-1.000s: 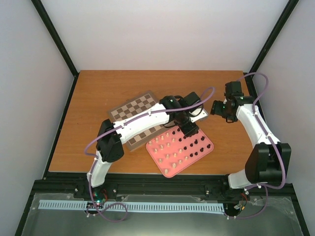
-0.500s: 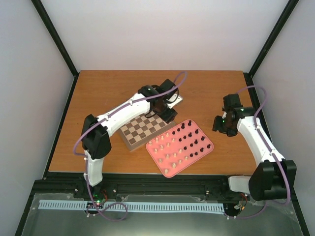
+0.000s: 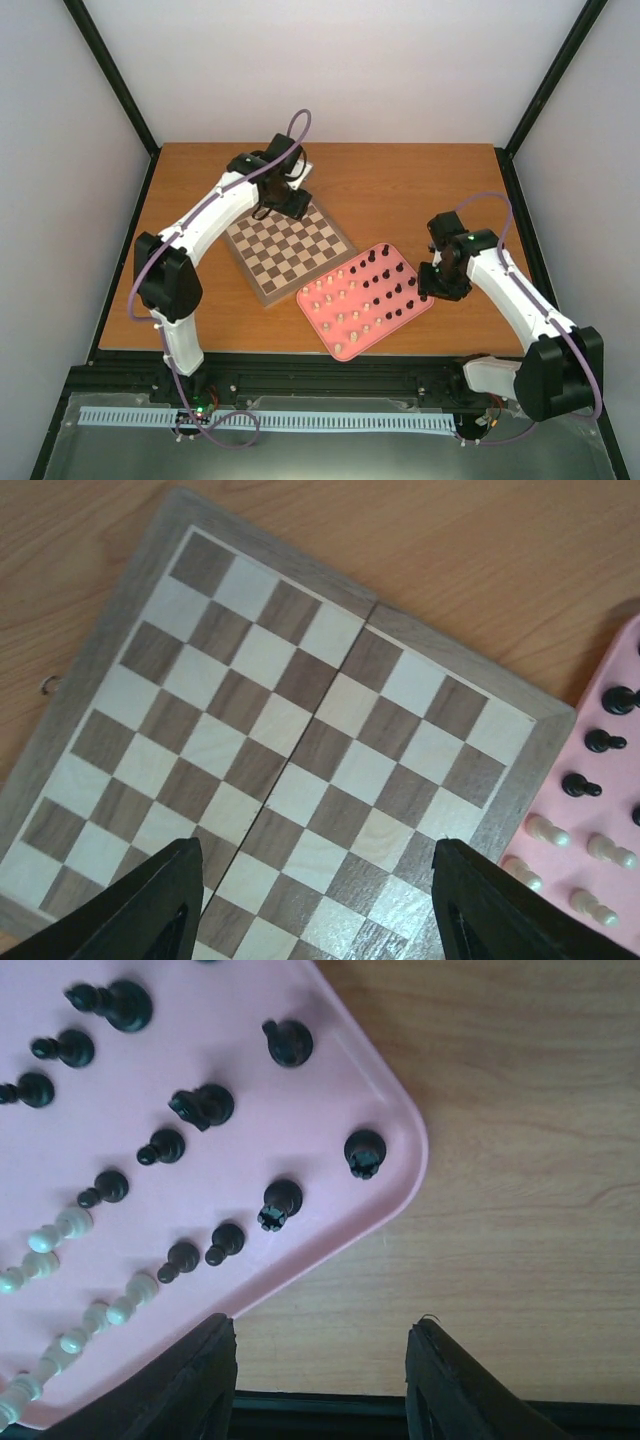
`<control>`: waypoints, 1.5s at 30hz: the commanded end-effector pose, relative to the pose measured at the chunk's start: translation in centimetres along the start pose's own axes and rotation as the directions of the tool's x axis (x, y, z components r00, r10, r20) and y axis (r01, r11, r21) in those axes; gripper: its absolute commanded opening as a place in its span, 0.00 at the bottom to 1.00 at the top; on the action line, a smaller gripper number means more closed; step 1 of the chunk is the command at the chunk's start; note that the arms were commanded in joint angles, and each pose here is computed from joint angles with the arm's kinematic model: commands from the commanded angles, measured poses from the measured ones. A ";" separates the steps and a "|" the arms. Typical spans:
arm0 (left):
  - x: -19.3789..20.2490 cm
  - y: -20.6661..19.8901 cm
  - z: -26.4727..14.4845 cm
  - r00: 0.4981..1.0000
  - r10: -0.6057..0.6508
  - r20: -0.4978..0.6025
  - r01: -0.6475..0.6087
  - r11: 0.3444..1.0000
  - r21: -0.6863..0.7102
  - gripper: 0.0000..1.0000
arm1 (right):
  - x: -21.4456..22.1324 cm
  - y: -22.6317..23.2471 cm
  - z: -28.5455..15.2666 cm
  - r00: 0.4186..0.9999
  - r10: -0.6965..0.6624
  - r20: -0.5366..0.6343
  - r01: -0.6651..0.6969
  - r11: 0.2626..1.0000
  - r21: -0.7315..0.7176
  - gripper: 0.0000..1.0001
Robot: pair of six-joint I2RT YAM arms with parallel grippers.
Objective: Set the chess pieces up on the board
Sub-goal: Pick up the chess piece from the storage box.
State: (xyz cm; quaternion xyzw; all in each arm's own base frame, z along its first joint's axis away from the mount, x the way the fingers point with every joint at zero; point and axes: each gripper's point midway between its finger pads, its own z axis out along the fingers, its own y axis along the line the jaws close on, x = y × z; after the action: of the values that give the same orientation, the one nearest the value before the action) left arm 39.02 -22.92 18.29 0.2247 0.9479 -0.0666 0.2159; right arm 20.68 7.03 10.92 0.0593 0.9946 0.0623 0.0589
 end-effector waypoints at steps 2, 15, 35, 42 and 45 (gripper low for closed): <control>-0.8 1.0 -1.8 0.997 -0.044 0.061 0.045 0.999 -0.017 0.65 | 0.0 0.7 1.9 0.998 0.007 -0.055 -0.008 1.000 -0.020 0.46; 0.1 1.5 -1.9 0.998 -0.037 0.050 0.039 0.998 -0.042 0.65 | -2.2 -0.5 5.3 0.996 -0.012 -0.083 0.019 0.996 0.084 0.37; 0.2 1.8 -1.2 0.999 -0.035 0.037 0.037 0.997 -0.061 0.66 | -3.0 -1.6 7.4 0.991 0.003 -0.130 0.008 0.997 0.083 0.37; 0.4 2.0 -1.0 0.999 -0.034 0.031 0.036 0.997 -0.070 0.66 | -2.8 -1.5 7.8 0.990 -0.001 -0.142 0.011 0.997 0.072 0.36; 0.5 2.1 -0.9 0.999 -0.035 0.027 0.037 0.997 -0.072 0.66 | -2.7 -1.4 7.9 0.989 0.000 -0.147 0.010 0.998 0.069 0.32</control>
State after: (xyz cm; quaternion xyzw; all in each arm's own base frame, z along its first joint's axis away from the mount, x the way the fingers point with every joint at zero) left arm 38.88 -20.95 17.64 0.2040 0.9541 -0.0389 0.2159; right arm 23.93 6.04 3.42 0.0561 0.9979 0.0280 -0.0167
